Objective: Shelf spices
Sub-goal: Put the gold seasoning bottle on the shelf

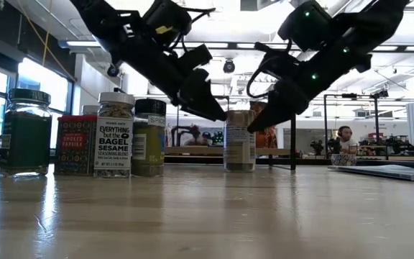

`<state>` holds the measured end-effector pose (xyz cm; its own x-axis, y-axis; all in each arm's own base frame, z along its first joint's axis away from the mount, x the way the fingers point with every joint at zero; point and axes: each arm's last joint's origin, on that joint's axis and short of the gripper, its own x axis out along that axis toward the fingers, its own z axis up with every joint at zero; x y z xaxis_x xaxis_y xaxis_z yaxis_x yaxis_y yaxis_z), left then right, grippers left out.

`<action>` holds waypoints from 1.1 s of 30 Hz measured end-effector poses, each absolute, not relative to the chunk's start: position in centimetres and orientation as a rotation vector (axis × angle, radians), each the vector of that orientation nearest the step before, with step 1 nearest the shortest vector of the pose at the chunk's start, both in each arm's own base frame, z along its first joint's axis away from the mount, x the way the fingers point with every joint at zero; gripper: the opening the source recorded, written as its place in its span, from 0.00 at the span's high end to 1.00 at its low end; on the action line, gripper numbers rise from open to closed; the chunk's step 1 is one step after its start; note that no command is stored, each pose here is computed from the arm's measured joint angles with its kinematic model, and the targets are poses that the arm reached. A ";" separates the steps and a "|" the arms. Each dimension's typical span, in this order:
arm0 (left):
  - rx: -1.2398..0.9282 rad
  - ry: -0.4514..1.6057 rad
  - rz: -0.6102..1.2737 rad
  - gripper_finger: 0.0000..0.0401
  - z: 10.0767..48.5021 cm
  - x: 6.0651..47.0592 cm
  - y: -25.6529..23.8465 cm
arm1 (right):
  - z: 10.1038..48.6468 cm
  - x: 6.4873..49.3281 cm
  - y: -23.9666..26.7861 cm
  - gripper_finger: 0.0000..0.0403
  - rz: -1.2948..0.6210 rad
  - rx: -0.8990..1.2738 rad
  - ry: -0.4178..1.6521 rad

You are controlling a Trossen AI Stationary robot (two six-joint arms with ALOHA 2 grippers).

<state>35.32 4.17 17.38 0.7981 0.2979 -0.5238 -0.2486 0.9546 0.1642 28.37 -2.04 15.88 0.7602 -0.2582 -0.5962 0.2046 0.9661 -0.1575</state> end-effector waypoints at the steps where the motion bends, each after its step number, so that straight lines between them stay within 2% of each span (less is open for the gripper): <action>1: 0.087 0.570 0.296 0.25 17.3 35.4 4.3 | 16.0 28.4 -2.2 0.23 -0.232 -0.084 0.651; 12: 0.123 0.594 0.318 0.25 17.3 35.1 4.5 | 15.9 28.4 -0.1 0.23 -0.185 -0.044 0.653; 20: 0.165 0.654 0.458 0.25 17.6 34.4 4.9 | 16.0 28.4 3.4 0.23 -0.058 -0.004 0.629; 27: 0.159 0.658 0.398 0.25 17.5 34.5 4.2 | 16.0 28.2 4.2 0.23 -0.139 -0.056 0.626; 33: 0.184 0.681 0.399 0.25 17.6 34.3 3.3 | 16.2 28.3 4.1 0.23 -0.172 -0.015 0.592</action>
<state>34.30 3.29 17.63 0.7048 0.4163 -0.5744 -0.2978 0.9085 0.2931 28.32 4.07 16.21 0.8159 -0.1659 -0.5539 0.1571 0.9855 -0.0638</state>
